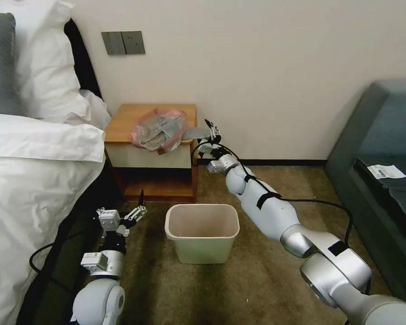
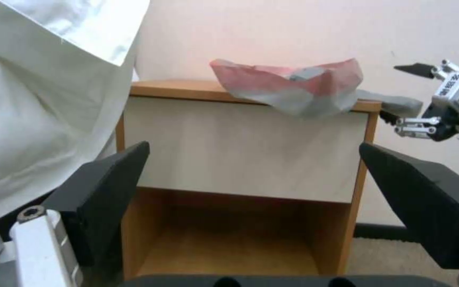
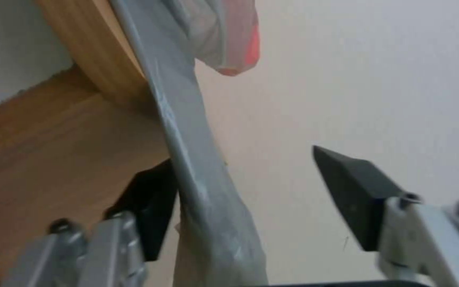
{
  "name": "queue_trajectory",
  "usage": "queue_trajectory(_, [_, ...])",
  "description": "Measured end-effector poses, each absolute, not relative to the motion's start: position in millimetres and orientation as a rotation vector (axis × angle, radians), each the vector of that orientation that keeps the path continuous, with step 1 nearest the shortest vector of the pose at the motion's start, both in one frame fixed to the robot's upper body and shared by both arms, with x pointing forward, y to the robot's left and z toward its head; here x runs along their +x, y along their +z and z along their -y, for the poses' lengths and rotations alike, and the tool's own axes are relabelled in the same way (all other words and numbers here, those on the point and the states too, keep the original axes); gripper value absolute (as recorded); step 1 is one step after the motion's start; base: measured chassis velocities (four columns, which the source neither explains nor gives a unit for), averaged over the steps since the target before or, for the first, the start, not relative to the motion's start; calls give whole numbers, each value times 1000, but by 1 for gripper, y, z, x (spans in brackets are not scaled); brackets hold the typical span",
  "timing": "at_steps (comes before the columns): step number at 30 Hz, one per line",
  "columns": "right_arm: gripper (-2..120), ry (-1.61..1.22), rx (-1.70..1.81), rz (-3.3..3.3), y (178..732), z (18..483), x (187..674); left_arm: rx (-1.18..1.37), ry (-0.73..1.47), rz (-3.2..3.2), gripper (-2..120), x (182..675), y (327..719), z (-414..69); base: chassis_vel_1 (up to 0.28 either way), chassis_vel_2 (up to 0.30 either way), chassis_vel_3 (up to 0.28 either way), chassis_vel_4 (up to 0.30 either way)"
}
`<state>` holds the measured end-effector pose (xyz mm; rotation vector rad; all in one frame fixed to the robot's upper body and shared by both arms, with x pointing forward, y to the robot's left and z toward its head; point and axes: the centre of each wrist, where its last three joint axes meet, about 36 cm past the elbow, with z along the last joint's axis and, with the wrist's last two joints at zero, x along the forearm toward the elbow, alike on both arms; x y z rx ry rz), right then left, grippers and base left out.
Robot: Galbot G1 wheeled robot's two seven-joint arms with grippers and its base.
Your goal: Pick up the garbage bag from the table and place it over the trash can.
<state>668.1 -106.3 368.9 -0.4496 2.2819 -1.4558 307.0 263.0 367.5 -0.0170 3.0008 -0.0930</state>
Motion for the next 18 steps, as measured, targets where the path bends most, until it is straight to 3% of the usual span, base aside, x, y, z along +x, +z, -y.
queue_trajectory(4, [46, -1446, -455, -2280, 369, 104, 666, -14, -81, -2999, 98, 306, 369, -264, 0, 0, 0, 0])
queue_trajectory(18, [1, -1468, -474, -2290, 353, 106, 652, -32, -58, -2988, 98, 306, 369, -267, 0, 0, 0, 0])
